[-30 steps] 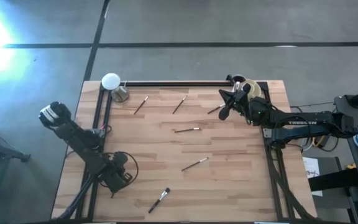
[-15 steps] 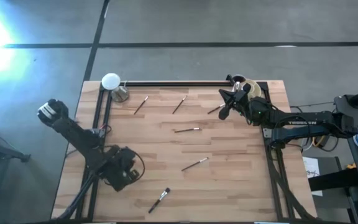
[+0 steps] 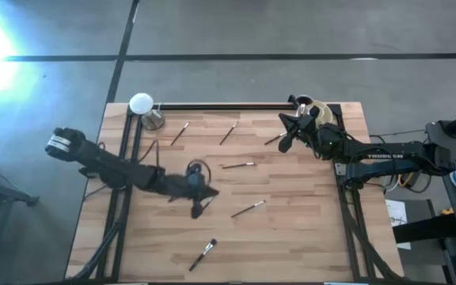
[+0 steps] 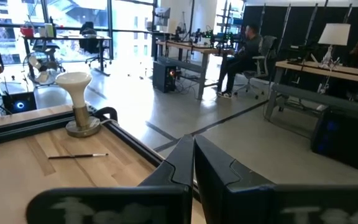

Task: Put items in baskets/containers
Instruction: Put the black eyeshadow brush into the white organizer

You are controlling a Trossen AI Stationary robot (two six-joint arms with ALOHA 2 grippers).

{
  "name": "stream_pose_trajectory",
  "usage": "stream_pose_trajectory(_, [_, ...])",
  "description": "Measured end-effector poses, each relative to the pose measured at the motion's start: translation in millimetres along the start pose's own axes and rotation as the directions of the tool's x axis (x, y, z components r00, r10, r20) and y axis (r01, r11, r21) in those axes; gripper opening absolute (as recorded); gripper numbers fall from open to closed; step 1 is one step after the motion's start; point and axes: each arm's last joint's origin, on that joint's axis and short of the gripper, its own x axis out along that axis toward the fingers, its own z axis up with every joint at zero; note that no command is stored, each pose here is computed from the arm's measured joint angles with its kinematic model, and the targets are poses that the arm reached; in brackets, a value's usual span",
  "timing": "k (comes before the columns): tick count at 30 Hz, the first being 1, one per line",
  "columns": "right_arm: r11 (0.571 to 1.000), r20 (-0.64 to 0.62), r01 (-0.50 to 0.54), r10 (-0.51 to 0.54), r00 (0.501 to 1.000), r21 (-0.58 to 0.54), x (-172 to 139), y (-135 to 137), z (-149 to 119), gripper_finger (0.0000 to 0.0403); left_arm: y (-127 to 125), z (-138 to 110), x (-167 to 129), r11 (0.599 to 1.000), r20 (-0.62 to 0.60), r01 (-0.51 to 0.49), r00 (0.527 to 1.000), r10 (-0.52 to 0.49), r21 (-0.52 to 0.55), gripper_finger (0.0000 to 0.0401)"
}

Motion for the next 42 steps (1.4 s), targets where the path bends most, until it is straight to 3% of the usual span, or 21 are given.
stream_pose_trajectory(2, [1.0, 0.0, 0.0, 0.0, 1.0, 0.0, 0, 0, 0, 0.0008, 11, 9, 5, 0.999, 0.078, 0.03, 0.996, -0.033, 0.032, 0.0])
stream_pose_trajectory(10, [1.0, -0.001, 0.0, 0.0, 1.0, -0.008, 0, 0, 0, 0.0008, 49, 30, 18, 0.996, 0.292, -0.01, 0.956, -0.015, 0.084, 0.0])
stream_pose_trajectory(16, [1.0, -0.001, -0.001, 0.001, 1.0, -0.011, 0, 0, 0, 0.0008, 74, 46, 25, 0.99, 0.473, -0.09, 0.88, 0.03, 0.104, 0.0])
stream_pose_trajectory(20, [1.0, -0.006, -0.007, 0.007, 1.0, -0.017, 0, 0, -1, 0.0008, 92, 54, 31, 0.99, 0.532, -0.114, 0.845, 0.052, 0.085, 0.0])
stream_pose_trajectory(23, [0.995, -0.026, -0.099, 0.098, 0.995, -0.022, 0, 3, -3, 0.0008, 101, 58, 31, 0.985, 0.566, -0.138, 0.823, 0.056, 0.104, 0.0])
stream_pose_trajectory(25, [0.968, -0.031, -0.25, 0.249, 0.968, -0.013, -1, 7, -4, 0.0008, 105, 62, 29, 0.983, 0.603, -0.141, 0.797, 0.041, 0.12, 0.0])
stream_pose_trajectory(28, [0.871, -0.033, -0.49, 0.49, 0.871, 0.015, -2, 15, -6, 0.0008, 111, 71, 21, 0.982, 0.66, -0.128, 0.752, 0.003, 0.142, 0.0])
stream_pose_trajectory(30, [0.82, -0.04, -0.571, 0.572, 0.819, 0.034, -1, 20, -7, 0.0009, 114, 80, 18, 0.981, 0.681, -0.112, 0.732, -0.025, 0.157, 0.0])
stream_pose_trajectory(35, [0.787, -0.04, -0.616, 0.617, 0.786, 0.042, 11, 34, -10, 0.003, 115, 94, 18, 0.98, 0.689, -0.084, 0.722, -0.065, 0.181, 0.0])
stream_pose_trajectory(42, [0.78, -0.075, -0.622, 0.625, 0.777, 0.06, 42, 57, -4, 0.0092, 115, 96, 21, 0.976, 0.665, -0.093, 0.744, -0.063, 0.196, 0.0])
